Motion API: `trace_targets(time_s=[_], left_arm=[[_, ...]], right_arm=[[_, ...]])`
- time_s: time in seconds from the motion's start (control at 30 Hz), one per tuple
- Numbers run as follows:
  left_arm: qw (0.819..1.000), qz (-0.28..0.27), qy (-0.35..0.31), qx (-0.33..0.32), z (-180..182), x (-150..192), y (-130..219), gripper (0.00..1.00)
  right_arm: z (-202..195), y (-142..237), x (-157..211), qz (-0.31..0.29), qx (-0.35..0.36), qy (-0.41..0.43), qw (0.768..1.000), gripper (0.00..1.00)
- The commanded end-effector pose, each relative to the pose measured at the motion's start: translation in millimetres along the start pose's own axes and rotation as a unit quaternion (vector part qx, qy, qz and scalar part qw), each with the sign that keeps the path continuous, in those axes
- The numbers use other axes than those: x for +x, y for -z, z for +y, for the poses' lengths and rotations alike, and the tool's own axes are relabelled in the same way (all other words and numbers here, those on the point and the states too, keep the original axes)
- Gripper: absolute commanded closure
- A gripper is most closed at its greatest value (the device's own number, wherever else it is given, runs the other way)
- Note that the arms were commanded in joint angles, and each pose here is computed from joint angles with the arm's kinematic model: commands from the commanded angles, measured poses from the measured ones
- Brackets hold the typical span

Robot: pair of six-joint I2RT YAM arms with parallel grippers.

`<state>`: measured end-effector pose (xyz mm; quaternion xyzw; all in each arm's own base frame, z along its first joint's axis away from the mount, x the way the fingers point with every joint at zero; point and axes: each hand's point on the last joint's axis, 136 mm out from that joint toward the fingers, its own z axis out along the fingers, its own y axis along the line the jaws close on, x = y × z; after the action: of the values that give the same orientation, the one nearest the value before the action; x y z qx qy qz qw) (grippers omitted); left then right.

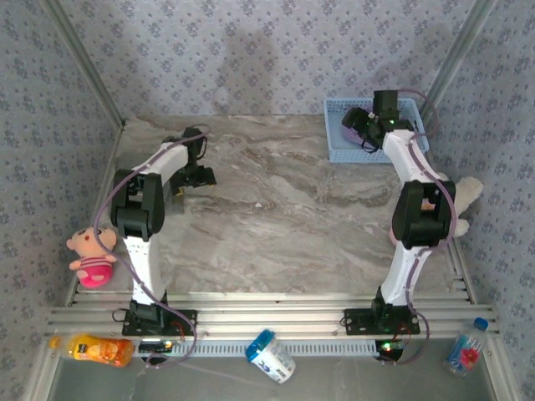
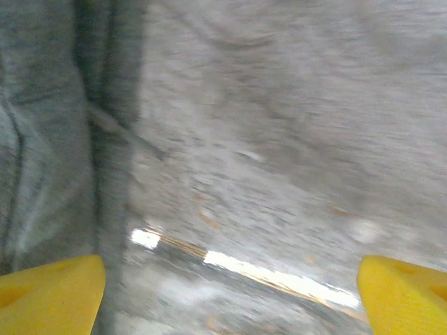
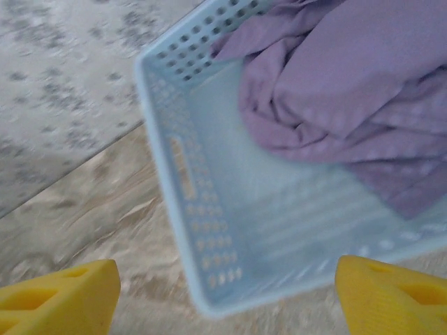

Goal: Fold and stack the mixed laundry pile

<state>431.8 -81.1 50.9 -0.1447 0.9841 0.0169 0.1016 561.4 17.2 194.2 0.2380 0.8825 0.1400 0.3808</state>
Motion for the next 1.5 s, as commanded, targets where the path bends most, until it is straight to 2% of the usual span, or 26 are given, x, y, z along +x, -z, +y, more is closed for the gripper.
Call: trace_targets(time_s=[0.0,0.13,0.23,0.27,0.33,0.47,0.57,0.67,0.77,0.83,0.87,1.07,1.23,1.47], left_arm=[[0.998,-0.021,-0.008,0.060,-50.8,12.1,46.8,0.07],[0.996,-0.008,-0.020,0.089,-91.8,39.6,50.2,0.07],[0.995,0.003,-0.034,0.089,-103.4,53.2,48.5,0.07],[0.996,0.006,-0.037,0.086,-103.5,56.0,48.1,0.07],[0.996,0.009,-0.042,0.079,-99.5,58.8,47.7,0.07],[0.997,0.004,-0.054,0.054,-86.5,59.1,49.2,0.07],[0.997,0.005,-0.055,0.044,-78.7,59.4,48.7,0.07],[0.998,0.007,-0.047,0.045,-76.6,58.9,47.2,0.07],[0.998,0.009,-0.041,0.049,-78.3,57.0,46.0,0.07],[0.998,0.009,-0.039,0.055,-81.5,54.1,46.5,0.07],[0.998,0.007,-0.039,0.056,-83.1,52.2,47.5,0.07],[0.996,-0.006,-0.030,0.082,-95.0,40.1,53.2,0.07],[0.993,-0.019,-0.017,0.116,-106.3,30.8,57.3,0.07],[0.985,-0.036,-0.005,0.169,-120.7,26.8,67.3,0.07]], right_arm=[[-37.6,-27.0,-9.4,-0.007,0.097,-0.004,0.995,0.18],[-60.2,-58.8,-20.9,-0.003,0.159,0.002,0.987,0.16],[-77.0,-75.9,-28.5,-0.003,0.198,0.001,0.980,0.13],[-82.6,-80.4,-29.9,-0.006,0.209,-0.002,0.978,0.07],[-96.5,-90.6,-30.1,-0.009,0.230,-0.016,0.973,0.00],[-113.1,-115.5,-27.8,-0.009,0.220,-0.063,0.973,0.00],[-106.2,-134.0,-30.2,-0.010,0.180,-0.075,0.981,0.07],[-103.3,-147.1,-30.3,-0.009,0.147,-0.098,0.984,0.25],[-106.1,-155.6,-32.2,-0.003,0.113,-0.135,0.984,0.63],[-105.1,-154.2,-46.6,-0.015,0.082,-0.160,0.984,0.93],[-102.4,-151.1,-55.6,-0.024,0.068,-0.163,0.984,1.00],[-51.6,-85.5,-132.2,-0.107,-0.044,-0.142,0.983,1.00],[-1.0,3.3,-183.9,-0.181,-0.140,-0.124,0.966,1.00],[69.6,115.9,-208.1,-0.228,-0.287,-0.090,0.926,1.00]])
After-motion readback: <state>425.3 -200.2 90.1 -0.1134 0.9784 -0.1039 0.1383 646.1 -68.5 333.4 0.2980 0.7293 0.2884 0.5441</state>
